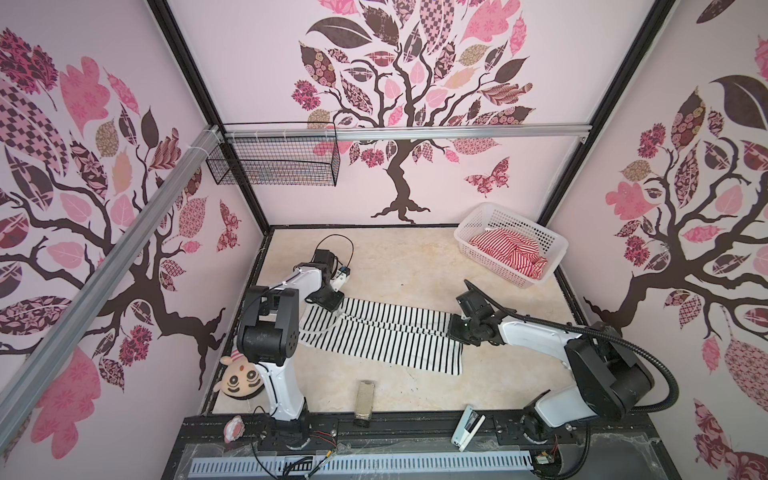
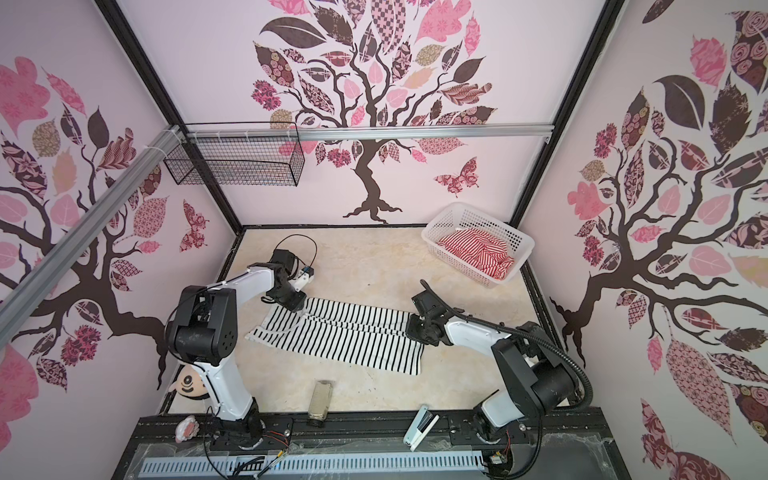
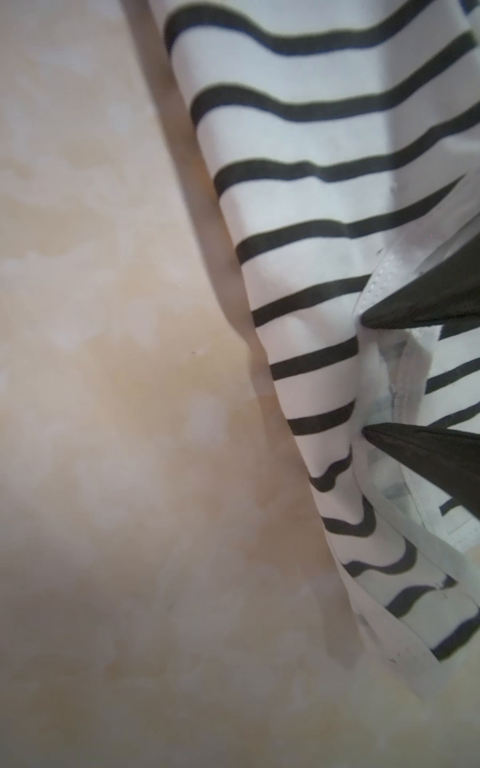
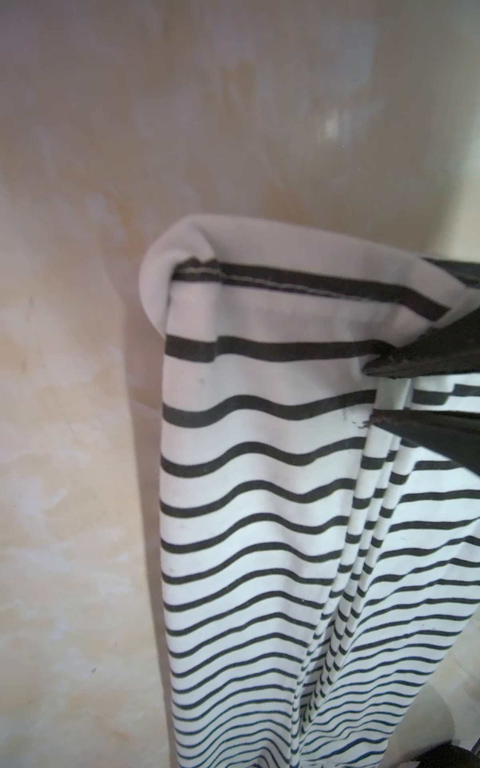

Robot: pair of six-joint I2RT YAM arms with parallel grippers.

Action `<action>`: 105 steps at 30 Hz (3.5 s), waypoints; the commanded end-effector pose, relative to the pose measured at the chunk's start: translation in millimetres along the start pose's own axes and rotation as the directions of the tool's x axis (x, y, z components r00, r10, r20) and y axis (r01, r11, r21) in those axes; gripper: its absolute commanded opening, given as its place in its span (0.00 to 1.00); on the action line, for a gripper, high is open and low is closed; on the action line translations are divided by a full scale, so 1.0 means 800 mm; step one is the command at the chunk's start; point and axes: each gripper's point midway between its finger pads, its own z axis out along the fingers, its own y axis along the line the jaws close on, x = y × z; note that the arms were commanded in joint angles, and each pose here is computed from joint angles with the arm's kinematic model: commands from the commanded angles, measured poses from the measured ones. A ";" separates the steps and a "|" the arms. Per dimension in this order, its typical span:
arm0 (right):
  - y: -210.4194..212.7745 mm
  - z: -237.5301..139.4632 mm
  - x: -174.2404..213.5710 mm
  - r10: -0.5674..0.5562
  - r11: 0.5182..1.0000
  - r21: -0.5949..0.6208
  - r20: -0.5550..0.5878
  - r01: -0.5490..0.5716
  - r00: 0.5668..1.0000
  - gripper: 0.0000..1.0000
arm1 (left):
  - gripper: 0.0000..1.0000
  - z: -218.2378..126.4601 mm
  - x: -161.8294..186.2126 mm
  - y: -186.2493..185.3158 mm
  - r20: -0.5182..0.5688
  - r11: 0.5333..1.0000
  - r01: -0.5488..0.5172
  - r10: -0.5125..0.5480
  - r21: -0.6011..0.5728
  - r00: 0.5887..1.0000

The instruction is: Fold and stack the tank tops

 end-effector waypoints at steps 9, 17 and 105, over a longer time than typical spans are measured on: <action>-0.029 -0.004 0.035 0.098 0.993 0.071 -0.013 -0.097 0.995 0.21 | 0.42 0.041 -0.179 -0.027 0.056 0.980 -0.187 0.191 -0.071 0.980; 0.018 -0.010 0.086 0.007 0.998 0.070 -0.048 -0.004 0.999 0.22 | 0.43 -0.011 -0.262 0.003 0.218 0.986 -0.058 0.091 -0.156 0.972; 0.036 -0.019 0.135 -0.113 0.994 -0.005 -0.052 0.113 0.992 0.61 | 0.50 -0.100 0.029 -0.207 0.265 0.894 -0.448 0.432 -0.002 0.862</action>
